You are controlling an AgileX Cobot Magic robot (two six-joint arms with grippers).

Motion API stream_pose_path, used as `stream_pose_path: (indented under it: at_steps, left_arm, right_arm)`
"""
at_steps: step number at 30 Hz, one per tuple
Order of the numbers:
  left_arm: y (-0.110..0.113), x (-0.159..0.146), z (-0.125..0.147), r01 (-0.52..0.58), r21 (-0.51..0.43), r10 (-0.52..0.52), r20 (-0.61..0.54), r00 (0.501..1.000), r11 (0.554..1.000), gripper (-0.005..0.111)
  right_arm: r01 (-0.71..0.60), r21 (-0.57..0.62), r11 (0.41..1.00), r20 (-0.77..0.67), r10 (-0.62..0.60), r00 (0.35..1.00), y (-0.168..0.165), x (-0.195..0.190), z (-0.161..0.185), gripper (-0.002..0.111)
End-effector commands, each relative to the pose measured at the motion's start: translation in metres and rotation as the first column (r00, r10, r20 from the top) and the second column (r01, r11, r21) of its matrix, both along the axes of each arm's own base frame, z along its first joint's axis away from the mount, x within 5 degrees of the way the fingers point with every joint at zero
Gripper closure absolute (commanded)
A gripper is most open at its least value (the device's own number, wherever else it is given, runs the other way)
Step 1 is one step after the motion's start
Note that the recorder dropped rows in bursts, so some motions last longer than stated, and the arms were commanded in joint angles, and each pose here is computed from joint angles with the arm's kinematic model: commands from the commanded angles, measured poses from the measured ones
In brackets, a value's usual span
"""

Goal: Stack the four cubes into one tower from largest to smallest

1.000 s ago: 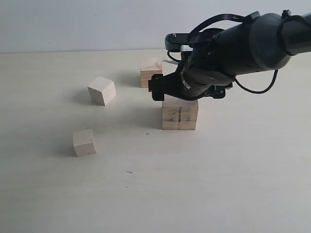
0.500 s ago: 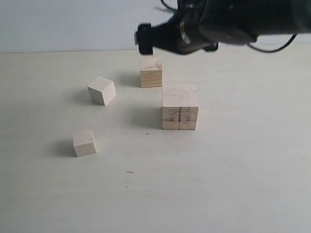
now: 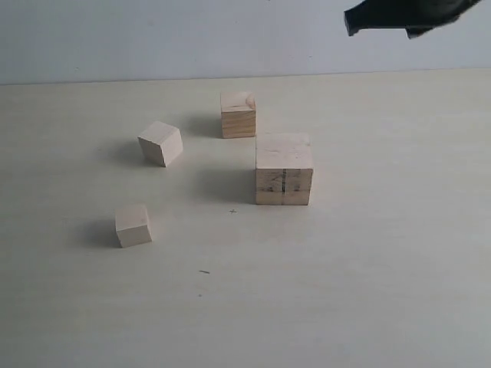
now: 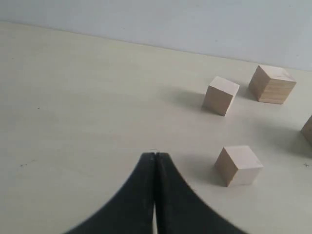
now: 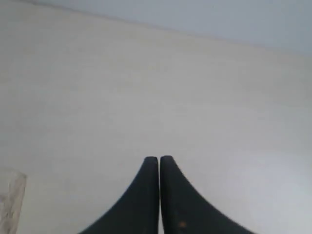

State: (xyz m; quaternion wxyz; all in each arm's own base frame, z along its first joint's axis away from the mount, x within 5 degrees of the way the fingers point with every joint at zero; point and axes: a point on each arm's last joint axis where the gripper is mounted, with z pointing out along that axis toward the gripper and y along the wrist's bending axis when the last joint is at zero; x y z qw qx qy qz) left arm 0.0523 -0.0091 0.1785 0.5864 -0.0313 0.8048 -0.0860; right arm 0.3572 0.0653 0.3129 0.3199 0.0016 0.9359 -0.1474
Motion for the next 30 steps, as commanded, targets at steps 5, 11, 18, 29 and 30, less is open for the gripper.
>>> stream_pose_path:
  at_steps: [5,11,18,29,30]
  left_arm:
    - [0.0,0.0,0.0,0.003,0.0,-0.003,0.006,1.0,1.0,0.107]
    - [0.0,0.0,0.0,0.003,0.0,-0.003,0.006,1.0,1.0,0.107]
    - [0.0,0.0,0.0,0.003,0.0,-0.003,0.006,1.0,1.0,0.107]
    - [0.0,0.0,0.0,0.003,0.0,-0.003,0.006,1.0,1.0,0.107]
    - [0.0,0.0,0.0,0.003,0.0,-0.003,0.006,1.0,1.0,0.107]
  right_arm:
    - [0.053,0.35,0.935,-0.097,-0.02,0.995,-0.069,-0.027,-0.028,0.108]
    - [-0.093,0.311,0.946,0.344,-0.021,0.939,-0.073,-0.106,-0.019,0.108]
    - [-0.164,0.295,0.941,0.576,-0.039,0.816,-0.07,-0.215,-0.023,0.108]
    - [-0.262,0.294,0.919,0.827,-0.107,0.552,-0.067,-0.307,-0.032,0.108]
    - [-0.262,0.33,0.907,0.819,-0.137,0.557,-0.067,-0.308,-0.039,0.108]
